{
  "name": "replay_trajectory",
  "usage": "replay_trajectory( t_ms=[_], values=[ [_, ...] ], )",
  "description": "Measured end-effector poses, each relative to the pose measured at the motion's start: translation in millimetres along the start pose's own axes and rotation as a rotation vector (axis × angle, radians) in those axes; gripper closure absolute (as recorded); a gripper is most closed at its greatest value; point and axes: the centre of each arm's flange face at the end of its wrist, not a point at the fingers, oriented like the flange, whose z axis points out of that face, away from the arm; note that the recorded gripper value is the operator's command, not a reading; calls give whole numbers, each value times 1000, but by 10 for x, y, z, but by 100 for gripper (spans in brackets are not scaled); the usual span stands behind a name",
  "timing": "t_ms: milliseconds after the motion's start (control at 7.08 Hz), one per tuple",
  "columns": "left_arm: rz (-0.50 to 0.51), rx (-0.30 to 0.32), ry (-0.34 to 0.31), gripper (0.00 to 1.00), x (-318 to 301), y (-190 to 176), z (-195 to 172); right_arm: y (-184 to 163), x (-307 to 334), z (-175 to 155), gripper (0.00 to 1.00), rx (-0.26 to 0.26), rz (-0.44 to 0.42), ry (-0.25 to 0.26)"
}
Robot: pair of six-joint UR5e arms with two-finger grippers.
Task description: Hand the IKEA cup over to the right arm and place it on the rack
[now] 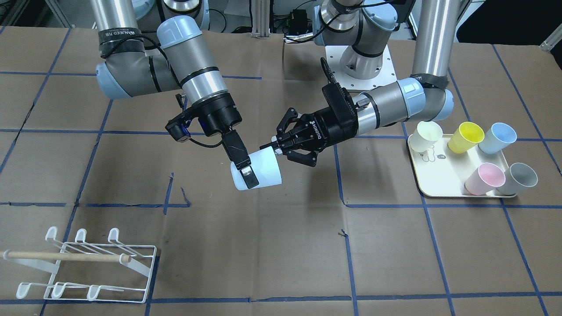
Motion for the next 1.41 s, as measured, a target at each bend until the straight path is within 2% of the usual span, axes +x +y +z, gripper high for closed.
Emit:
replay_trajectory(
  t_ms=[141,283,424,565,707,989,1413],
  values=[
    [-1,0,0,96,2,-3,-1,2,1,1,43,-1,-1,0],
    [-2,0,0,94,2,-5,-1,4,-4,-2,48,-3,-2,-1],
    [-8,1,-1,85,4,-11,-3,9,-13,-9,50,-4,-3,-3],
    [-19,1,-1,71,5,-23,-5,12,-23,-16,50,-5,-4,-5],
    [-27,1,-3,49,6,-34,-7,21,-32,-27,52,-8,-6,-8],
    [-53,-4,-21,37,-12,-38,-13,31,-36,-33,53,-13,-7,-9],
    [-66,4,-36,14,-22,-81,-42,41,-49,-41,55,-21,-8,-12]
  ],
)
